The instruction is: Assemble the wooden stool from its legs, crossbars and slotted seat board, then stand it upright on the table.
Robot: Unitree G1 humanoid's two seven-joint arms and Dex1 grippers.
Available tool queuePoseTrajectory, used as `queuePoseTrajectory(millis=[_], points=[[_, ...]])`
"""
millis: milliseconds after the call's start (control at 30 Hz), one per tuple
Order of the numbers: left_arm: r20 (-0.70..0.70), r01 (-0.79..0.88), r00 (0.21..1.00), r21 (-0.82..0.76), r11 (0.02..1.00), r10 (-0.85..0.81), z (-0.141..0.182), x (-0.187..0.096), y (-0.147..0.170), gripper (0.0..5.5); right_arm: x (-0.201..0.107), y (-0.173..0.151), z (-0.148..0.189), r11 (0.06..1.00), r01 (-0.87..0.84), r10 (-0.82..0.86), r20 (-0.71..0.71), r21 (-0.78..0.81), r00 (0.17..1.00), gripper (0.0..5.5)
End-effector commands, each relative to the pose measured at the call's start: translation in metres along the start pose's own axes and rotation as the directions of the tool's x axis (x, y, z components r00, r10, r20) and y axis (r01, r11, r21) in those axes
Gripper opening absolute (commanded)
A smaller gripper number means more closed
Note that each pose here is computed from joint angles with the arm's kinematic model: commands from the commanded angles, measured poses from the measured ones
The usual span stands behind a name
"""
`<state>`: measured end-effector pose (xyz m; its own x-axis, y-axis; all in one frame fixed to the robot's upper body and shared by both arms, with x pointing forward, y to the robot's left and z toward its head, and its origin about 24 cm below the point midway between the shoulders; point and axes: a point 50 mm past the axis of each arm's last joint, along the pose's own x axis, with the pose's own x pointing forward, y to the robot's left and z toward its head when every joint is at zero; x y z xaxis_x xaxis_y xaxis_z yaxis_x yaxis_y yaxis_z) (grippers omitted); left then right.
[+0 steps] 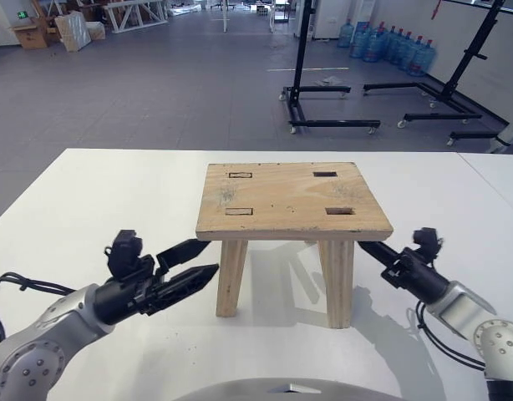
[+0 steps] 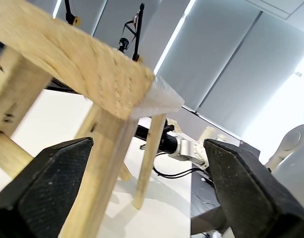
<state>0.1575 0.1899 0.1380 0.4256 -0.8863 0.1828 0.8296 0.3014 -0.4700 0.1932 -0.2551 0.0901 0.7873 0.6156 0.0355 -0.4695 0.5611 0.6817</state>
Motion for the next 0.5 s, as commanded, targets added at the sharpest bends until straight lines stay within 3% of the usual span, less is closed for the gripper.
queuePoseTrajectory(millis=[33, 167, 300, 400, 500], points=[[-0.01, -0.028, 1.0, 0.045, 0.999, 0.029, 0.007, -0.009, -0.001, 4.1, -0.012, 0.003, 0.014, 0.998, -0.054, 0.054, 0.006, -0.023, 0.999, 0.0], [0.064, 0.006, 0.998, 0.032, 0.999, -0.008, 0.014, -0.016, -0.018, 4.1, -0.034, 0.034, 0.005, 0.946, -0.278, 0.298, -0.114, 0.166, 0.948, 0.0], [0.06, 0.162, 0.986, -0.147, 0.976, -0.154, -0.002, -0.014, -0.06, 4.1, -0.042, 0.067, -0.012, 0.861, -0.402, 0.474, -0.206, 0.312, 0.856, 0.0], [0.069, 0.242, 0.97, -0.237, 0.941, -0.233, -0.009, -0.003, -0.069, 4.1, -0.029, 0.08, -0.021, 0.828, -0.459, 0.54, -0.233, 0.323, 0.809, 0.0], [0.059, 0.24, 0.971, -0.25, 0.938, -0.233, -0.014, 0.01, -0.049, 4.1, -0.005, 0.074, -0.025, 0.843, -0.473, 0.532, -0.266, 0.258, 0.804, 0.0]])
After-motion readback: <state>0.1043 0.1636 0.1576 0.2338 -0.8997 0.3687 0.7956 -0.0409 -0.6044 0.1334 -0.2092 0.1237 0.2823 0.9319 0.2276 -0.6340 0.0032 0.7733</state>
